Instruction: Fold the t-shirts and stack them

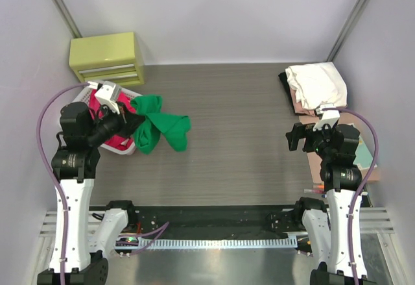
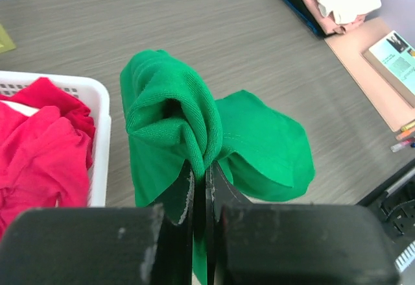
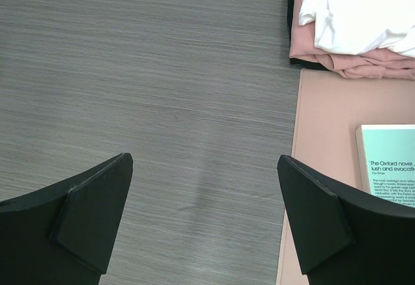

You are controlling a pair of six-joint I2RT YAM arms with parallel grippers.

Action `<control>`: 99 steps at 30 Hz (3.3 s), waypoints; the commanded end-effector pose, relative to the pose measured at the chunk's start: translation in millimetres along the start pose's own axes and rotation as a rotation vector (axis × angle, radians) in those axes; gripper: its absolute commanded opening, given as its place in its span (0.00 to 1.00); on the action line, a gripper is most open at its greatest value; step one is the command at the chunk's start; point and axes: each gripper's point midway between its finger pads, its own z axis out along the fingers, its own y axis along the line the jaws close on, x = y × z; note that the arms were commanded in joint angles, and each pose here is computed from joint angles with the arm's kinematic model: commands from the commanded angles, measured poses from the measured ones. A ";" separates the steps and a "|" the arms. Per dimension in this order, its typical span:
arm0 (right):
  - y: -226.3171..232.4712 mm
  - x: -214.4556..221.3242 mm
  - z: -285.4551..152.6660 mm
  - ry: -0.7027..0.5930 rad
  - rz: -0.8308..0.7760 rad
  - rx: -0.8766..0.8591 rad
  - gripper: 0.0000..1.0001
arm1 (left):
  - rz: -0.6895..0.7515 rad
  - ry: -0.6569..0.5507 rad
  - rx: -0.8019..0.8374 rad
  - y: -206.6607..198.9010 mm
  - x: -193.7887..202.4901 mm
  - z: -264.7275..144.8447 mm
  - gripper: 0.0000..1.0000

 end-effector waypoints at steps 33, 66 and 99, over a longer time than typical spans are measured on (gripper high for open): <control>-3.6 -11.2 -0.7 -0.049 -0.024 0.016 1.00 | 0.070 -0.030 0.131 -20.2 -7.0 12.7 1.00; 41.6 24.8 55.2 0.305 -0.132 -0.154 1.00 | 0.138 0.481 -0.793 197.5 94.7 94.8 0.98; 44.7 32.9 44.6 0.266 -0.165 -0.174 1.00 | -0.246 0.521 -0.697 325.8 158.5 124.2 1.00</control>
